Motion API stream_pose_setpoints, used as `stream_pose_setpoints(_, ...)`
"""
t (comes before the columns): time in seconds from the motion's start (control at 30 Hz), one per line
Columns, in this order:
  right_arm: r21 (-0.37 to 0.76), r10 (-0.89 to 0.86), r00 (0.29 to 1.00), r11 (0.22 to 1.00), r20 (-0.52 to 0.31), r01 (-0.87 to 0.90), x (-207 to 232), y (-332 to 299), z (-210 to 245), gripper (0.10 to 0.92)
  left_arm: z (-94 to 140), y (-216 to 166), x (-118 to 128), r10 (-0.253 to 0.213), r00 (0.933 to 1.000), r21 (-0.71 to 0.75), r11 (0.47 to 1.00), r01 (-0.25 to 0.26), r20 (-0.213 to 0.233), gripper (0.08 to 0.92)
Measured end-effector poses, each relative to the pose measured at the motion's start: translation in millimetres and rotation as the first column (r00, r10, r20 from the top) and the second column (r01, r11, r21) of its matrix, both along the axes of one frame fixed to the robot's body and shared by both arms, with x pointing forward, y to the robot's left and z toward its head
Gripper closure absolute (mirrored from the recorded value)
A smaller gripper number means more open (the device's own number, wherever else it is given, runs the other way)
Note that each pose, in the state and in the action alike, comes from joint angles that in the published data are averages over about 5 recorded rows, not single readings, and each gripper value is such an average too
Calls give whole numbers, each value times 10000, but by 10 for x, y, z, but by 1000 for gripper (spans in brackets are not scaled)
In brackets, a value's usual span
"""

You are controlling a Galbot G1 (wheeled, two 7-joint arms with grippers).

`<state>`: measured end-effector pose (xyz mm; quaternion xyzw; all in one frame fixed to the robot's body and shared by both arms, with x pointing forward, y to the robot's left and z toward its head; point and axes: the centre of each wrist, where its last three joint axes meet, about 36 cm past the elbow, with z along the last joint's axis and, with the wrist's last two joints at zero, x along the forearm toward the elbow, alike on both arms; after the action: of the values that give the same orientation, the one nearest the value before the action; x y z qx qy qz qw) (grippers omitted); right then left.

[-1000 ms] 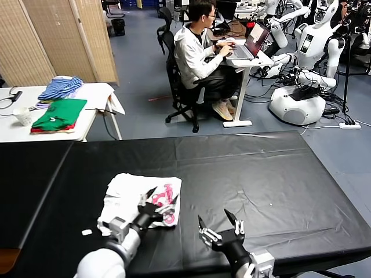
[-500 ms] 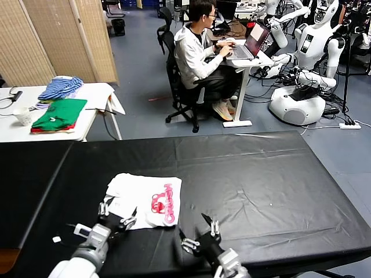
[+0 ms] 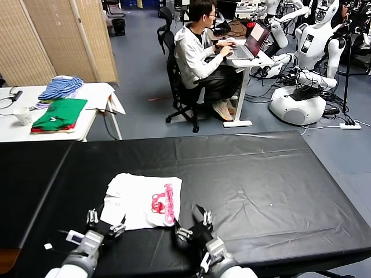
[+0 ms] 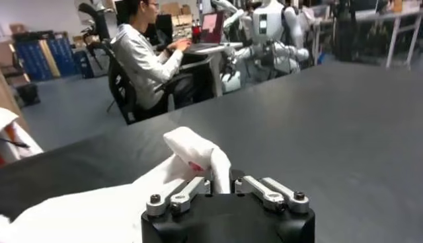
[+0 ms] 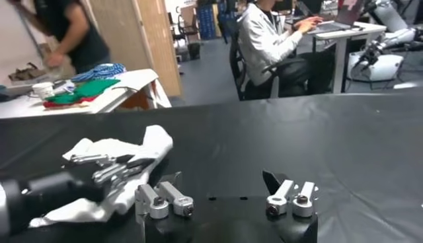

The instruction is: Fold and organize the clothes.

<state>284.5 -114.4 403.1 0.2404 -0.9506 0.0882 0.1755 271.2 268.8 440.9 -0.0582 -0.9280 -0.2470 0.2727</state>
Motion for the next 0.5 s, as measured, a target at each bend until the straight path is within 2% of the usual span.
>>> stream_pose_setpoints(0.33,-389,-100,9982,9992,-586,78,42,47,-66,115,-32,14,20,131,9996,108,9999,-128,-252,92)
stream_pose_setpoints(0.5,-315,-148,9978,9994,-651,127,36,29,-47,115,35,18,26,91,9998,-344,9994,-84,198,92)
